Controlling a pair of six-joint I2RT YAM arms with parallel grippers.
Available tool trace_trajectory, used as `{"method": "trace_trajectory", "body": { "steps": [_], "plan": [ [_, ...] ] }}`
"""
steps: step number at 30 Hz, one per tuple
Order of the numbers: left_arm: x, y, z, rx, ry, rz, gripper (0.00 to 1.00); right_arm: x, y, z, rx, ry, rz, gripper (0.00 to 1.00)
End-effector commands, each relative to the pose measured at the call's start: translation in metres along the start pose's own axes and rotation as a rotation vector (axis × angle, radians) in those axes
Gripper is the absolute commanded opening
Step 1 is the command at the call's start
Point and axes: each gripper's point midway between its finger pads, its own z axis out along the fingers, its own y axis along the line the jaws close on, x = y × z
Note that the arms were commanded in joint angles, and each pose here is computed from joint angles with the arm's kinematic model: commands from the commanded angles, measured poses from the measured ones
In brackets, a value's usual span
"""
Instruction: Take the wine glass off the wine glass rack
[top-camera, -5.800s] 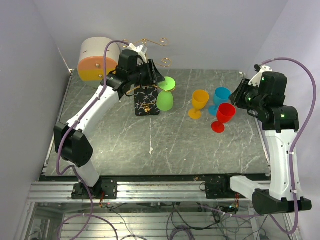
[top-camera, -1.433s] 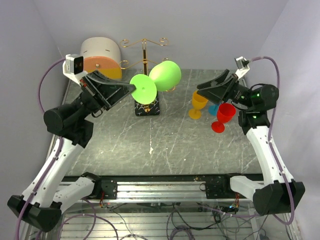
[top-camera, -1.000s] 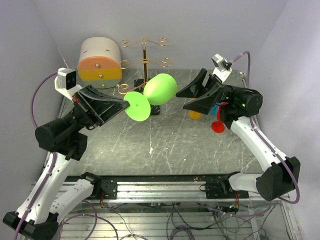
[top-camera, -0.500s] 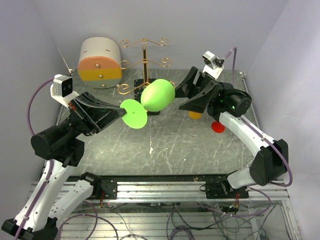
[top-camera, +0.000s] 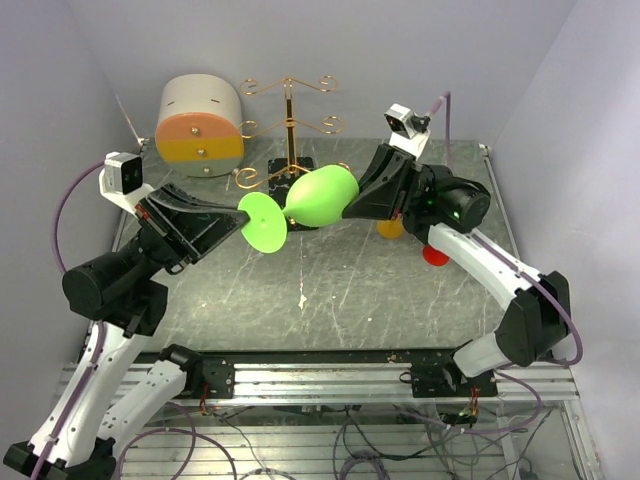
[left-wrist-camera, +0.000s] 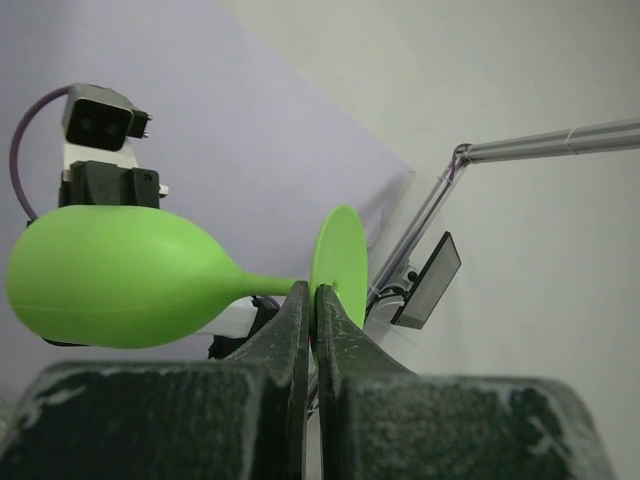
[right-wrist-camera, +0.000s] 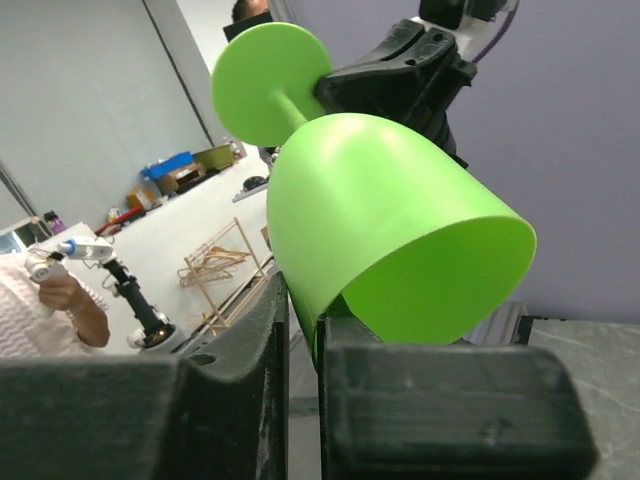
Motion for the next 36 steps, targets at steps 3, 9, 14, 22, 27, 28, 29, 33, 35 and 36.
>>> {"method": "trace_trajectory", "body": {
  "steps": [3, 9, 14, 22, 27, 28, 29, 33, 35, 36],
  "plan": [
    [0.004, 0.026, -0.010, -0.153, -0.003, 0.064, 0.19, 0.009, 0.040, -0.002, -0.089, 0.016, -0.186, 0.00],
    [-0.007, 0.086, -0.058, -0.634, -0.068, 0.206, 0.45, 0.017, 0.049, -0.005, 0.044, 0.061, -0.183, 0.00],
    [-0.031, 0.098, -0.121, -0.966, -0.166, 0.393, 0.44, -0.003, 0.003, -0.027, 0.553, 0.114, -0.238, 0.00],
    [-0.040, 0.111, -0.183, -1.249, -0.149, 0.559, 0.41, 0.004, -0.040, -0.122, 1.262, 0.231, -0.077, 0.00],
    [-0.031, 0.133, -0.207, -1.362, -0.054, 0.592, 0.40, 0.037, -0.059, -0.196, 1.642, 0.380, 0.068, 0.00],
    [-0.029, 0.137, -0.210, -1.380, -0.035, 0.596, 0.40, 0.042, -0.060, -0.205, 1.686, 0.404, 0.087, 0.00],
    [-0.027, 0.141, -0.214, -1.396, -0.015, 0.599, 0.39, 0.045, -0.060, -0.211, 1.717, 0.421, 0.099, 0.00],
    [-0.019, 0.154, -0.232, -1.464, 0.046, 0.618, 0.39, 0.052, -0.057, -0.223, 1.768, 0.460, 0.123, 0.00],
    [-0.016, 0.160, -0.242, -1.498, 0.045, 0.616, 0.39, 0.060, -0.060, -0.230, 1.793, 0.503, 0.146, 0.00],
    [-0.015, 0.162, -0.244, -1.504, 0.030, 0.606, 0.39, 0.064, -0.061, -0.236, 1.821, 0.527, 0.159, 0.00]
  ]
}}
